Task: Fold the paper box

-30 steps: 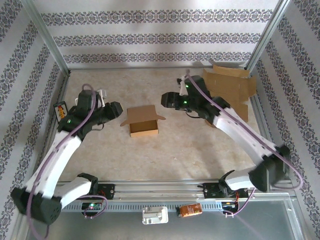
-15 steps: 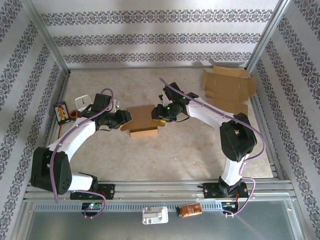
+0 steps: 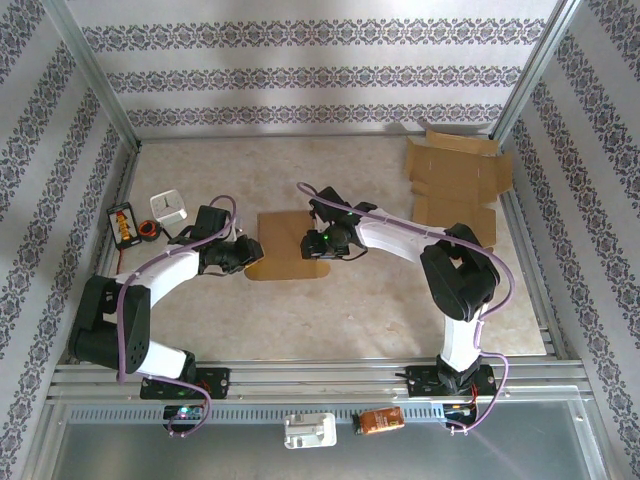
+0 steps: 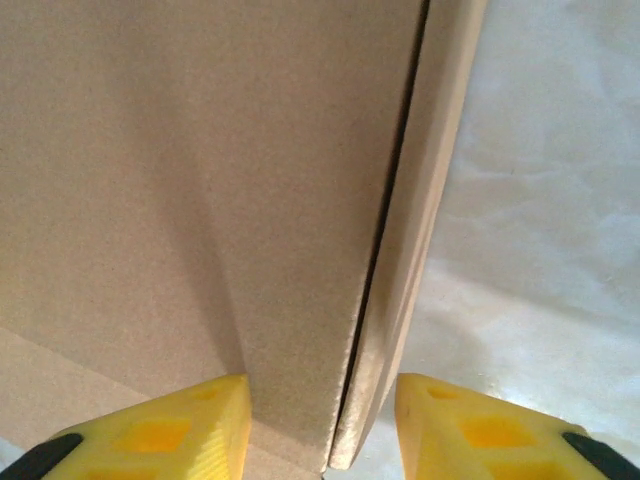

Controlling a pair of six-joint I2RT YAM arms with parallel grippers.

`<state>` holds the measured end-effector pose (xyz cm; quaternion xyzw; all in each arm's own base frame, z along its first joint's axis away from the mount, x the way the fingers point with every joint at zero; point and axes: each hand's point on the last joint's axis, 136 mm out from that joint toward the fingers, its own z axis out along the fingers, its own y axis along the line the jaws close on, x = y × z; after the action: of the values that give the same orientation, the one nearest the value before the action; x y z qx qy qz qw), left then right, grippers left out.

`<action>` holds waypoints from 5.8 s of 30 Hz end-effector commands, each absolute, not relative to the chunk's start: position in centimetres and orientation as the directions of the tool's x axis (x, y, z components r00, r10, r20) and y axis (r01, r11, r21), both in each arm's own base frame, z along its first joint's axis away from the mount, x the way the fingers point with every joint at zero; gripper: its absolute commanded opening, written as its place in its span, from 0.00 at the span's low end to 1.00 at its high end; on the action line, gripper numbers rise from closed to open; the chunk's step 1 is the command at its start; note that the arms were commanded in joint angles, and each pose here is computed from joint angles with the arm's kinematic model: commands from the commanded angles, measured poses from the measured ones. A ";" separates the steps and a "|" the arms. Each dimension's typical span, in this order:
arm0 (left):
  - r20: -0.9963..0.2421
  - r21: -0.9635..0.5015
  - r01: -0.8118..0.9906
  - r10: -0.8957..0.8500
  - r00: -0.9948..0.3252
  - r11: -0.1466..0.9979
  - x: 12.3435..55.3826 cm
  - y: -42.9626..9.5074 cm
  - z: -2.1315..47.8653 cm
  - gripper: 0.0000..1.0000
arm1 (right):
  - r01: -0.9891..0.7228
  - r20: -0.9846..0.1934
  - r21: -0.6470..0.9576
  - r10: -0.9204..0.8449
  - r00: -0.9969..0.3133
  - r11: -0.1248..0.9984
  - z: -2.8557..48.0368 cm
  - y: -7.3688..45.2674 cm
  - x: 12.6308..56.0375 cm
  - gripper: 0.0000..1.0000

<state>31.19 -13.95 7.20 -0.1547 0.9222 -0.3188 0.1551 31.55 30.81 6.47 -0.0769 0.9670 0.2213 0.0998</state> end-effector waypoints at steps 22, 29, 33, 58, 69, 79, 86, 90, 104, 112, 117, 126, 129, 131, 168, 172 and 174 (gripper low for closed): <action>-0.278 -0.604 -0.148 -0.380 -0.882 0.783 33.8 -12.0 5.5 0.49 | -0.059 -0.170 0.563 0.045 -0.984 0.824 3.4 31.0 36.3 0.49; -0.234 -0.546 -0.191 -0.367 -0.900 0.816 32.9 -11.2 3.3 0.33 | -0.046 -0.164 0.559 0.055 -0.985 0.828 2.9 30.3 36.1 0.46; -0.297 -0.588 -0.142 -0.376 -0.878 0.796 33.7 -11.6 6.7 0.44 | -0.049 -0.172 0.581 0.064 -0.983 0.813 3.0 30.3 36.6 0.35; -0.188 -0.856 -0.054 -0.407 -0.894 0.514 37.4 -16.9 8.4 0.81 | -0.005 -0.098 0.777 0.114 -0.989 0.630 -0.8 26.0 37.9 0.26; -0.115 -0.936 -0.081 -0.517 -0.848 0.341 39.5 -19.2 9.1 0.37 | -0.053 -0.155 0.778 0.109 -0.982 0.626 2.0 26.0 37.9 0.35; -0.157 -0.887 -0.172 -0.629 -0.761 0.429 37.7 -16.2 13.4 0.34 | -0.536 -0.800 0.278 -0.117 -0.588 0.797 17.3 23.7 35.0 0.87; -0.216 -0.871 -0.145 -0.630 -0.746 0.470 35.9 -15.2 17.3 0.35 | -0.711 -0.686 -0.594 -0.699 0.203 0.377 19.5 29.8 29.0 0.98; -0.230 -0.873 -0.133 -0.637 -0.736 0.469 35.2 -15.0 18.6 0.35 | -0.516 -0.386 -0.851 -0.778 0.495 0.094 18.6 33.0 29.3 0.98; -0.136 -0.914 -0.164 -0.659 -0.740 0.372 34.0 -15.5 20.1 0.36 | -0.147 -0.119 -0.988 -0.868 0.482 0.054 18.7 38.4 37.5 0.95; -0.099 -0.933 -0.159 -0.653 -0.751 0.324 34.0 -16.0 20.5 0.37 | -0.169 -0.151 -0.983 -0.853 0.500 0.075 18.2 38.4 37.1 0.60; -0.175 -0.918 -0.120 -0.658 -0.732 0.377 33.6 -15.3 21.9 0.47 | -0.239 -0.198 -0.967 -0.845 0.496 0.086 17.7 37.4 35.9 0.47; -0.625 -0.719 0.108 -0.570 -0.533 0.686 31.3 -10.9 29.7 0.82 | -0.548 -0.257 -0.836 -0.878 0.405 -0.008 15.6 32.2 31.4 0.42; -0.831 -0.504 0.227 -0.398 -0.388 0.833 28.8 -9.1 33.0 0.88 | -0.770 -0.278 -0.621 -0.879 0.388 -0.144 15.3 29.4 26.9 0.42; -0.906 -0.378 0.297 -0.284 -0.313 0.877 27.0 -8.9 34.2 0.88 | -0.878 -0.342 -0.435 -0.865 0.366 -0.200 16.8 28.4 23.7 0.42; -0.866 -0.208 0.572 0.123 -0.485 0.794 20.0 -11.9 27.1 0.92 | -0.998 -0.134 0.056 -0.990 -0.047 0.039 12.3 32.6 30.9 0.77; -0.867 -0.214 0.575 0.118 -0.485 0.790 20.1 -12.1 27.1 0.92 | -0.999 -0.228 0.018 -0.973 -0.034 0.031 15.5 33.3 30.8 0.85; -0.865 -0.208 0.575 0.125 -0.486 0.791 20.2 -12.1 27.1 0.92 | -1.000 -0.259 0.001 -0.965 -0.029 0.030 16.9 33.4 30.8 0.86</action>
<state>20.20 -11.50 26.71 0.1977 0.8353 -0.2361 0.4555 31.17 33.29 12.82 -0.6891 0.7193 0.0739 0.0469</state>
